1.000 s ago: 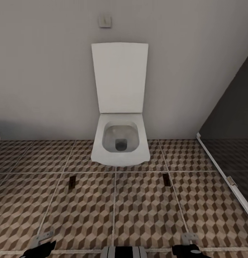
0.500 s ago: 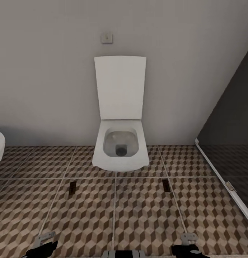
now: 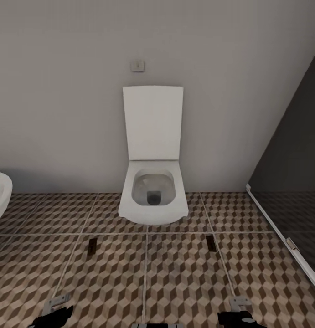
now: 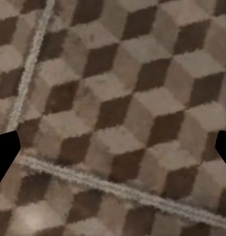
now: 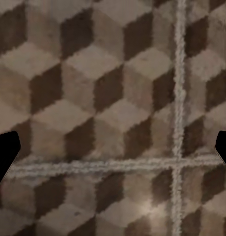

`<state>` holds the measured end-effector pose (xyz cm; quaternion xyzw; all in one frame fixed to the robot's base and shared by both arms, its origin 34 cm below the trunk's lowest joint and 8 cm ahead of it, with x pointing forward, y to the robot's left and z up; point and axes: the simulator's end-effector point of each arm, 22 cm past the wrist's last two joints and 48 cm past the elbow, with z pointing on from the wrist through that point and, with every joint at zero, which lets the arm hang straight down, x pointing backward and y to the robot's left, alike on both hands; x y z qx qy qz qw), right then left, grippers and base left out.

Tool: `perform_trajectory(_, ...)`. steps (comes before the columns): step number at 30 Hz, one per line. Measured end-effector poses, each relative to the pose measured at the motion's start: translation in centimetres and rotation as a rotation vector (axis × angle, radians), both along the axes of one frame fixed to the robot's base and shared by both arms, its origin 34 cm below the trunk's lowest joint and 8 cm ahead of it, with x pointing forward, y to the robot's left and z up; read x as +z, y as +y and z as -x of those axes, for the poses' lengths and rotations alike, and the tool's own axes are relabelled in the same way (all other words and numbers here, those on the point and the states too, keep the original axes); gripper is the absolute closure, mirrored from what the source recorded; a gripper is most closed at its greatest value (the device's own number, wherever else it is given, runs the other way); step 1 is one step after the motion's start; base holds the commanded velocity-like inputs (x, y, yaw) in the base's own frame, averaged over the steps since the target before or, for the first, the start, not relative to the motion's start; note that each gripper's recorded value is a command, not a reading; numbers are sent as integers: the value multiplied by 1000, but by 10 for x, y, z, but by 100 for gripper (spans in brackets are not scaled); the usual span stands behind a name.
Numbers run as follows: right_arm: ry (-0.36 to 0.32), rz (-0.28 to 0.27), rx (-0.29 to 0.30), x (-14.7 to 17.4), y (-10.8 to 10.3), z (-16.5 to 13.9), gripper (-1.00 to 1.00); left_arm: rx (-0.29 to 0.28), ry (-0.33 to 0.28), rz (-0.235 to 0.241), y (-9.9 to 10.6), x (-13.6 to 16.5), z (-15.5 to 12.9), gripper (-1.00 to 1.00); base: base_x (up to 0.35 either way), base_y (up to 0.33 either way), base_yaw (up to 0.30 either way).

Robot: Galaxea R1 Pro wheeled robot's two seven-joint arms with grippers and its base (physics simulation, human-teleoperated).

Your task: Take the four mousetraps from the cabinet in the bathroom and place them on the bathroom floor. Make sure all four end up on the same floor surface, and ensure that at least two of them are either under or directly next to the same bathroom sink.

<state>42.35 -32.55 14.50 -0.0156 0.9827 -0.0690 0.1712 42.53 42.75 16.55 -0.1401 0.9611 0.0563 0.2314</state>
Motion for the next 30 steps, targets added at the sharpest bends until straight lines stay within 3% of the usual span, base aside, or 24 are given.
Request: perform_trajectory(30, -123, 0, 0, 48, 0, -41, -100, 4, -126, -9, 6, 49, -39, -100, 0, 0, 0)
